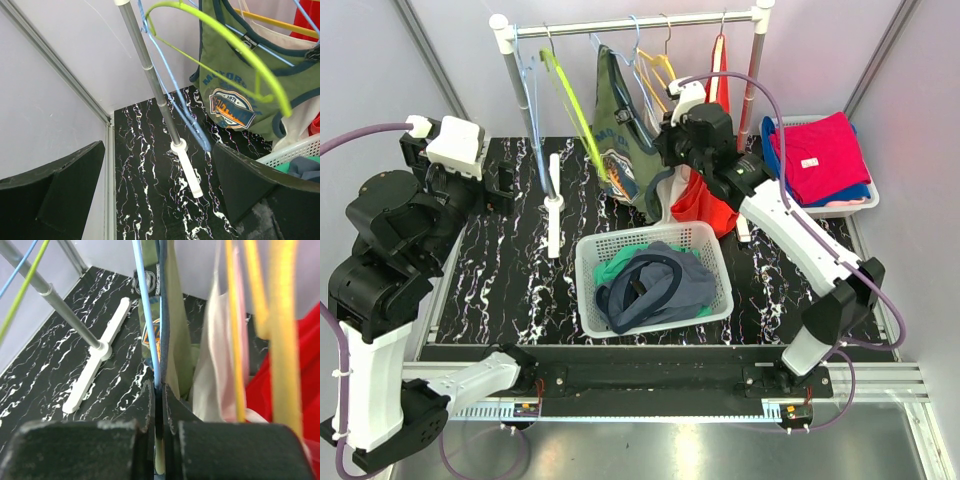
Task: Remove the tank top from the hanger
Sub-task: Pick up the hanger from the clothesline.
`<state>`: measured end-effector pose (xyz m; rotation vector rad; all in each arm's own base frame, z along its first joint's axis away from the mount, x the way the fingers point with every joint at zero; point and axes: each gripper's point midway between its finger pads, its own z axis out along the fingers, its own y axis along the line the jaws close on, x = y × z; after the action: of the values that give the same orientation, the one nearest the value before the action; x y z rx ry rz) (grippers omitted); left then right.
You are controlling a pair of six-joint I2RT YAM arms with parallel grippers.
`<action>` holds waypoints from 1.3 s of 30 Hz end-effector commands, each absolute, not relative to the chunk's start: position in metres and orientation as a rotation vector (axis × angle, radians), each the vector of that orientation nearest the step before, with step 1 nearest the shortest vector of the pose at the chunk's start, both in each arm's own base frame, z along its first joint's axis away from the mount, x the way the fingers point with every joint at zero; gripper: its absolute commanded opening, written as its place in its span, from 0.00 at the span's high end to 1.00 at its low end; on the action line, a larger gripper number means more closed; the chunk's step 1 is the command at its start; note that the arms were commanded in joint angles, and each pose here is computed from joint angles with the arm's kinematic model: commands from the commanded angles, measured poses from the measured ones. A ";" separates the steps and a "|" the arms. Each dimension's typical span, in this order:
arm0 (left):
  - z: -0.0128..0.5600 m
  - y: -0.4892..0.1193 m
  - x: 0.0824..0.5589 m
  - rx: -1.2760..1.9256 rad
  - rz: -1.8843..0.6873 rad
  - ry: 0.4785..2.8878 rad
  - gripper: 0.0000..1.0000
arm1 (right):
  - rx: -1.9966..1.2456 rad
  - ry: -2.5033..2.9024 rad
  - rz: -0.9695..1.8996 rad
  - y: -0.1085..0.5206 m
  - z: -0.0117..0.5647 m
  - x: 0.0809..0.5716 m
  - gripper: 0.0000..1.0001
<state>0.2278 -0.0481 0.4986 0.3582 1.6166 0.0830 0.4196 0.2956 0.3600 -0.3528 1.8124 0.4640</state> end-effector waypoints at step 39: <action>0.497 -0.055 0.235 0.368 0.069 1.608 0.01 | -0.387 1.432 0.716 0.233 0.522 0.276 1.00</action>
<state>0.2326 -0.0508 0.4900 0.3712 1.6400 0.0902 0.3339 0.2499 0.4376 -0.3911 1.6471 0.5476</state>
